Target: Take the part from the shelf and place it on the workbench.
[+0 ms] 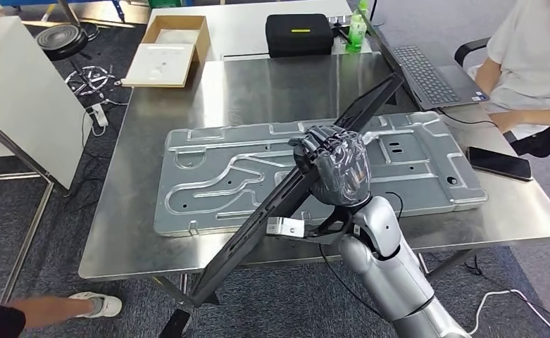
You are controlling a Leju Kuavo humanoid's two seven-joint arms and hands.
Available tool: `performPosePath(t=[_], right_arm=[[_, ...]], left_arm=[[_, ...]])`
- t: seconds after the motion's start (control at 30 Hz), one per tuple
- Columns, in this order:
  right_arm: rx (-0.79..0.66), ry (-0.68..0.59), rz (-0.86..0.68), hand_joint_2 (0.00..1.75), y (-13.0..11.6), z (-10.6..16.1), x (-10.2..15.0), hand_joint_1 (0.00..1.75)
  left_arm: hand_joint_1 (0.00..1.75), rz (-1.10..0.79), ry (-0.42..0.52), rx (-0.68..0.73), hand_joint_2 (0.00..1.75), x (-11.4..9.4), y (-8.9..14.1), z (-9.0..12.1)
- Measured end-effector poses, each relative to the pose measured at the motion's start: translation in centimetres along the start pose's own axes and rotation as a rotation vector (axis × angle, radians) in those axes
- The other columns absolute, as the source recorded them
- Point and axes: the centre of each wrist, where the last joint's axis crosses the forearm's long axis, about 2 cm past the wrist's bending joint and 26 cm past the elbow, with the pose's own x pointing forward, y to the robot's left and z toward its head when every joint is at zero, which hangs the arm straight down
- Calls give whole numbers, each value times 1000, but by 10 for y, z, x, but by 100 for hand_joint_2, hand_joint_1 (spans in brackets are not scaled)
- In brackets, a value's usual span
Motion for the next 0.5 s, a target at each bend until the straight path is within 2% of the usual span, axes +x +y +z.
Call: performPosePath(t=[0.27, 0.5], right_arm=[[40, 17, -23, 175, 0, 1, -17, 175], [51, 99, -4, 175, -5, 12, -43, 175]], left_arm=[[0, -3, -7, -1, 175, 1, 1, -1], [0, -12, -16, -6, 175, 2, 1, -1]])
